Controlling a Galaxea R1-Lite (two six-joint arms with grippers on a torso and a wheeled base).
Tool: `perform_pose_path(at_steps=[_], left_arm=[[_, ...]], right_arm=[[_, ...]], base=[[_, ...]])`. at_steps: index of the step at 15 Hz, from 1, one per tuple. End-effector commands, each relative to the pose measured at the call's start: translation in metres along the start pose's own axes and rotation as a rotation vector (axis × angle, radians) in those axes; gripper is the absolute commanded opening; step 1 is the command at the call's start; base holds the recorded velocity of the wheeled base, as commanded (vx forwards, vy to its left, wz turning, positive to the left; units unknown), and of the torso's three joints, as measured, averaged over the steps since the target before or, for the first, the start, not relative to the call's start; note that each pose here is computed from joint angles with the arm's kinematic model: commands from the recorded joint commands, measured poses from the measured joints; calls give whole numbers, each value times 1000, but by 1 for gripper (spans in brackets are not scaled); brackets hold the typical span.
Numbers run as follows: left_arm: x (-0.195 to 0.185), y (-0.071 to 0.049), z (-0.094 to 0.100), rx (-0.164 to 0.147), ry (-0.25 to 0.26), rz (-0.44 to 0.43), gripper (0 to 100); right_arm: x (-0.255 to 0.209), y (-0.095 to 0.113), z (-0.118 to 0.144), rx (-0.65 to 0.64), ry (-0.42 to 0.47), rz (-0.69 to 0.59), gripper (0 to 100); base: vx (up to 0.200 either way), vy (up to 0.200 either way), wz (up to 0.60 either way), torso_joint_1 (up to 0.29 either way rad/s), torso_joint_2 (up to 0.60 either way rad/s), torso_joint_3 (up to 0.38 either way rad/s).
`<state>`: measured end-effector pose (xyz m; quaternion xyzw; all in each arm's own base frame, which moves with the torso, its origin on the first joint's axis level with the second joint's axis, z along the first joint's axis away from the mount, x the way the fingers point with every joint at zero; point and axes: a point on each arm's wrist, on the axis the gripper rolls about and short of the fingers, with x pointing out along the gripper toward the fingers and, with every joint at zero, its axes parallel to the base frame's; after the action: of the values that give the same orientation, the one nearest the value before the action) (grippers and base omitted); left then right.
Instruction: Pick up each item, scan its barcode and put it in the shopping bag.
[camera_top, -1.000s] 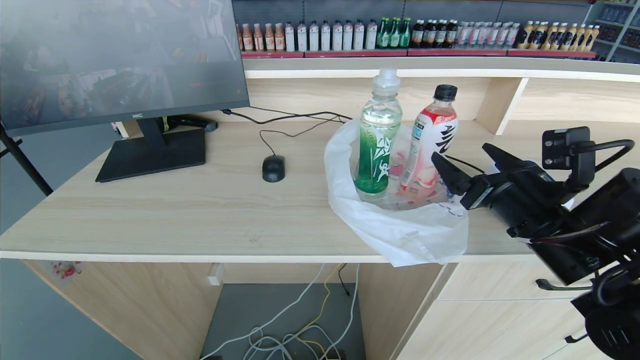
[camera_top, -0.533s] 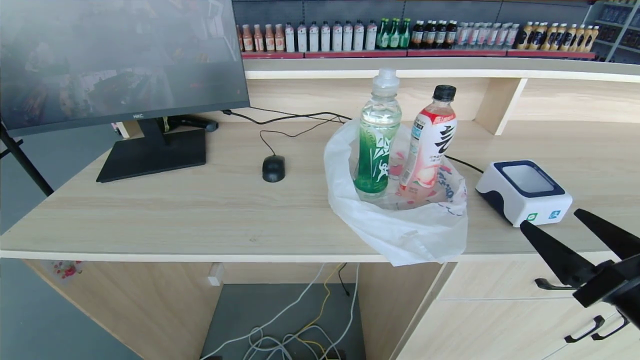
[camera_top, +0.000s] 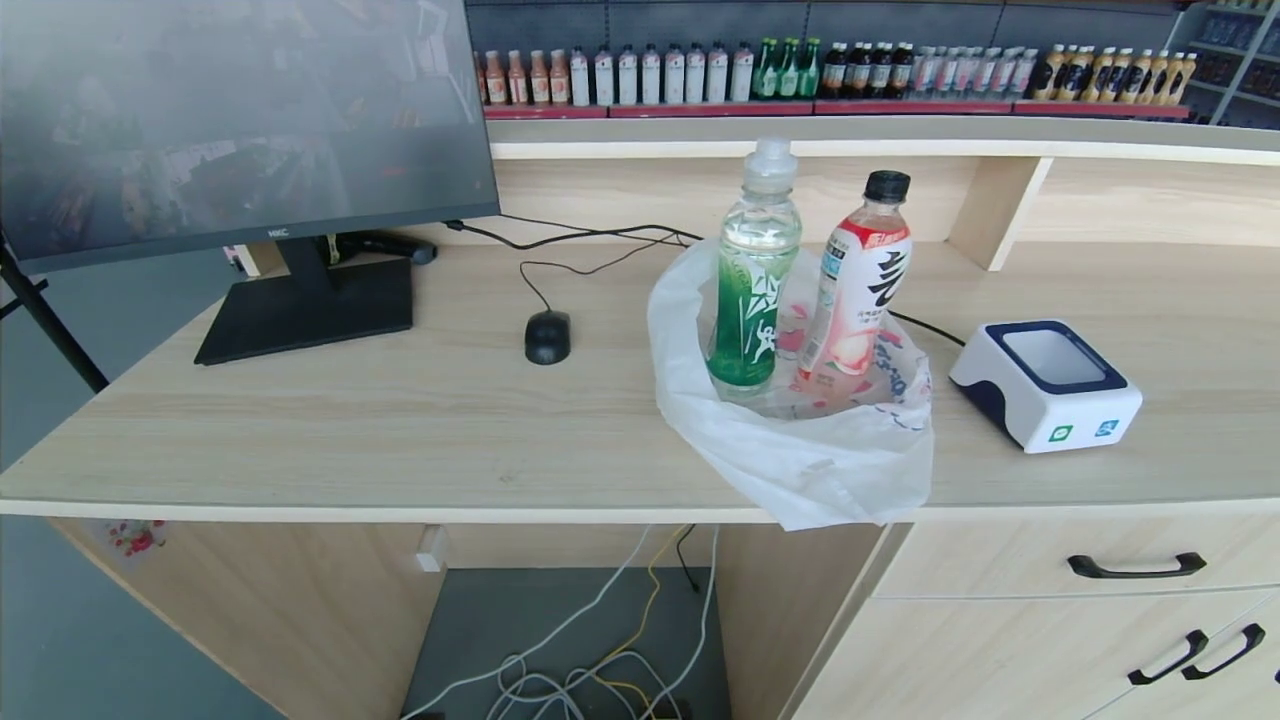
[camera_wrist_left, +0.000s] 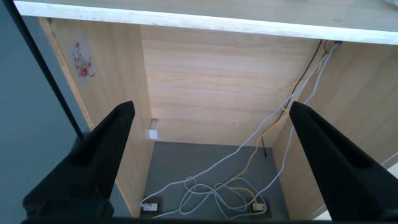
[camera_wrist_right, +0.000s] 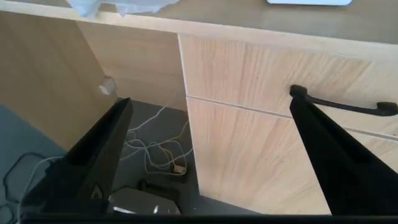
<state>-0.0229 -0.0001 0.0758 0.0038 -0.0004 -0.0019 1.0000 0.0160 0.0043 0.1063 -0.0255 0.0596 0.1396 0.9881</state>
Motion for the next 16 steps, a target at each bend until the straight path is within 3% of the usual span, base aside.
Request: perform_pose_path(at_steps=[1,6,8,13,16], left_arm=[[0,0,0,0,-1,-2,100],[0,0,0,2,-1,-2,100],[0,0,0,0,-1,-1,100],[0,0,0,0,-1,1,100],[0,0,0,-2,-1,1,100]], right_arm=[[-36,0,-33,-49,-130,1,100],[-29,1,-32,-24,-47,-41,100],[-24,3,-31,6,35,-219,100],[-35,7,-35,3,-114,-316,100],[-35,7,-35,34,-119,-312,100]], base=[[0,0,0,0,0,0],[0,0,0,0,0,0],[0,0,0,0,0,0],[0,0,0,0,0,0],[-133,0,0,3,-2,0]])
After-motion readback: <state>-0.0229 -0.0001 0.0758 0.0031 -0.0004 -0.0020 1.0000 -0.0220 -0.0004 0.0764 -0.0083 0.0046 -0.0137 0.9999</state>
